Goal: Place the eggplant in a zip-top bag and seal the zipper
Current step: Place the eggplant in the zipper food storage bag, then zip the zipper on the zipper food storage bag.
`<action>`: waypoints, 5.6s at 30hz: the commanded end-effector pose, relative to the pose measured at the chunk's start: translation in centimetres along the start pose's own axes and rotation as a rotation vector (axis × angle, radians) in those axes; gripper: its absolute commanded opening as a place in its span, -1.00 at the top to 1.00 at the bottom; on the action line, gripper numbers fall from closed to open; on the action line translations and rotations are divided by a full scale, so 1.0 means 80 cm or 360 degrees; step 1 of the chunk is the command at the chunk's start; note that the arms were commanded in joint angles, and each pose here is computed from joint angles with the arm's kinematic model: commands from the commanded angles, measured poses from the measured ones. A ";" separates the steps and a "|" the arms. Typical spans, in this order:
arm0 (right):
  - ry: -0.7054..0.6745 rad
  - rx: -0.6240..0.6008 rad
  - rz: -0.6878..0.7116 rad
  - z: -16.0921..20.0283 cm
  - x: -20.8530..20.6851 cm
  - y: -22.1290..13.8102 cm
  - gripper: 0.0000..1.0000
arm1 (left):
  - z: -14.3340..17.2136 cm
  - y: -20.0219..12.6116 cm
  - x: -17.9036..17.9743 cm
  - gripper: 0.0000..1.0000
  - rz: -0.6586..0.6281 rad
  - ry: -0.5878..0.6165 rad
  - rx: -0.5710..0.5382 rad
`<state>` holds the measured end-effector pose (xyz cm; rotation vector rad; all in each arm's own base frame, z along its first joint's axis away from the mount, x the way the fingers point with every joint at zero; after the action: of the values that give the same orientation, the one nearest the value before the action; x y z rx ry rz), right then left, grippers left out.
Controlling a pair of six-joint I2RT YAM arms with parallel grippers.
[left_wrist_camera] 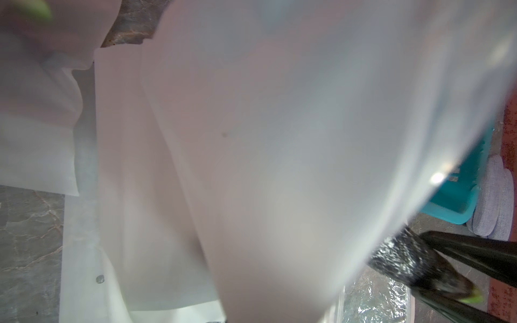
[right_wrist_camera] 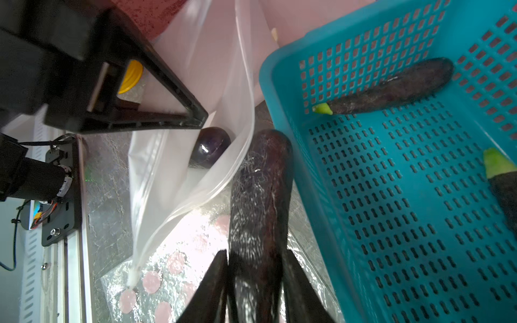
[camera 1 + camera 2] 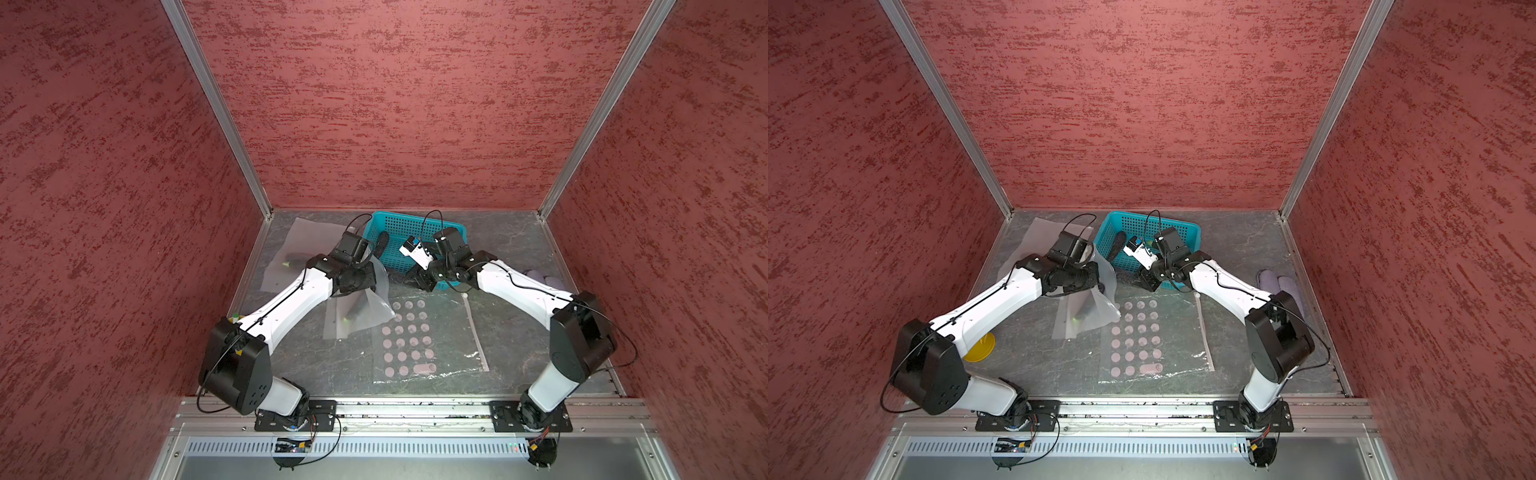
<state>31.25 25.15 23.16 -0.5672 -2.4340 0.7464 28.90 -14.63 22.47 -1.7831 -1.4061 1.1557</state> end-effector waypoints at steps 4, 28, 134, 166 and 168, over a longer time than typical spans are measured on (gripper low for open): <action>-0.0077 -0.0160 -0.0080 -0.023 0.022 -0.027 0.40 | 0.003 -0.008 0.010 1.00 -0.0023 0.0001 -0.0020; -0.0061 -0.0240 -0.0269 -0.025 0.055 -0.059 0.45 | 0.020 0.027 0.022 1.00 -0.0101 0.0027 0.0124; -0.0019 -0.0649 -0.0358 -0.040 0.069 -0.056 -0.12 | -0.034 -0.088 0.050 1.00 0.0585 -0.1114 -0.0371; -0.0544 -0.0102 -0.0346 -0.009 0.056 -0.028 -0.52 | -0.048 -0.047 0.026 1.00 0.0997 0.0048 0.0160; -0.0583 -0.0104 -0.0276 -0.009 0.050 -0.028 -0.51 | -0.047 -0.045 0.025 1.00 0.1019 0.0082 0.0194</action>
<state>27.89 26.46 26.75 -0.1991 -2.7566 0.6437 31.08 -11.23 26.34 -2.1568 -0.8774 1.5125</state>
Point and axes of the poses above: each gripper's point midway between its finger pads, its own y axis out along the fingers, its own x axis along the line the jaws close on, z = x × y, the point moved 9 cm from there along -y, back along the fingers, and after that the axes turned 10 degrees about y, right-handed, at the moved point
